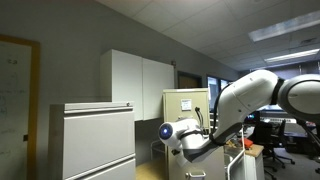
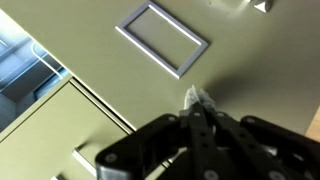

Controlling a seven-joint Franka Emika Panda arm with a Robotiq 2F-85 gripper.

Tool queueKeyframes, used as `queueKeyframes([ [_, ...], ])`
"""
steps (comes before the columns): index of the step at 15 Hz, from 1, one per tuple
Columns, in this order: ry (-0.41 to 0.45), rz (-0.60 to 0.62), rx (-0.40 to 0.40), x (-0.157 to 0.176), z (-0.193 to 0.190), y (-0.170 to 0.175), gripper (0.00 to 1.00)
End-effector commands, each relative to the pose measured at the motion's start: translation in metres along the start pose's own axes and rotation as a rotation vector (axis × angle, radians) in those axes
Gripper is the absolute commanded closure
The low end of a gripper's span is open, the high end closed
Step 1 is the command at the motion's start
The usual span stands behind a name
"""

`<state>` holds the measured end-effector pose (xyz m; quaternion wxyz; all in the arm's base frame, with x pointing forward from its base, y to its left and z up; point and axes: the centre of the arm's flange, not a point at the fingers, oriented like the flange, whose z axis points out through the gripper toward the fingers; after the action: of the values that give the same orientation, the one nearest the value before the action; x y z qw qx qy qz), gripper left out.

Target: Close the bottom drawer of the cabinet to the right.

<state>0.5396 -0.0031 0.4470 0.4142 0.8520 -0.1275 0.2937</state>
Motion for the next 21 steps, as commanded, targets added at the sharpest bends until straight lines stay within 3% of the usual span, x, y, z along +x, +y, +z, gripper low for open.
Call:
queueKeyframes([
  [1, 0.178, -0.014, -0.076, 0.016, 0.040, -0.014, 1.00],
  [4, 0.269, -0.101, -0.164, 0.023, 0.082, -0.012, 1.00],
  [8, 0.319, -0.181, -0.257, 0.044, 0.144, -0.002, 1.00],
  [14, 0.239, -0.118, -0.400, 0.080, 0.219, 0.024, 1.00],
  [21, 0.047, 0.124, -0.640, 0.116, 0.277, 0.100, 1.00],
])
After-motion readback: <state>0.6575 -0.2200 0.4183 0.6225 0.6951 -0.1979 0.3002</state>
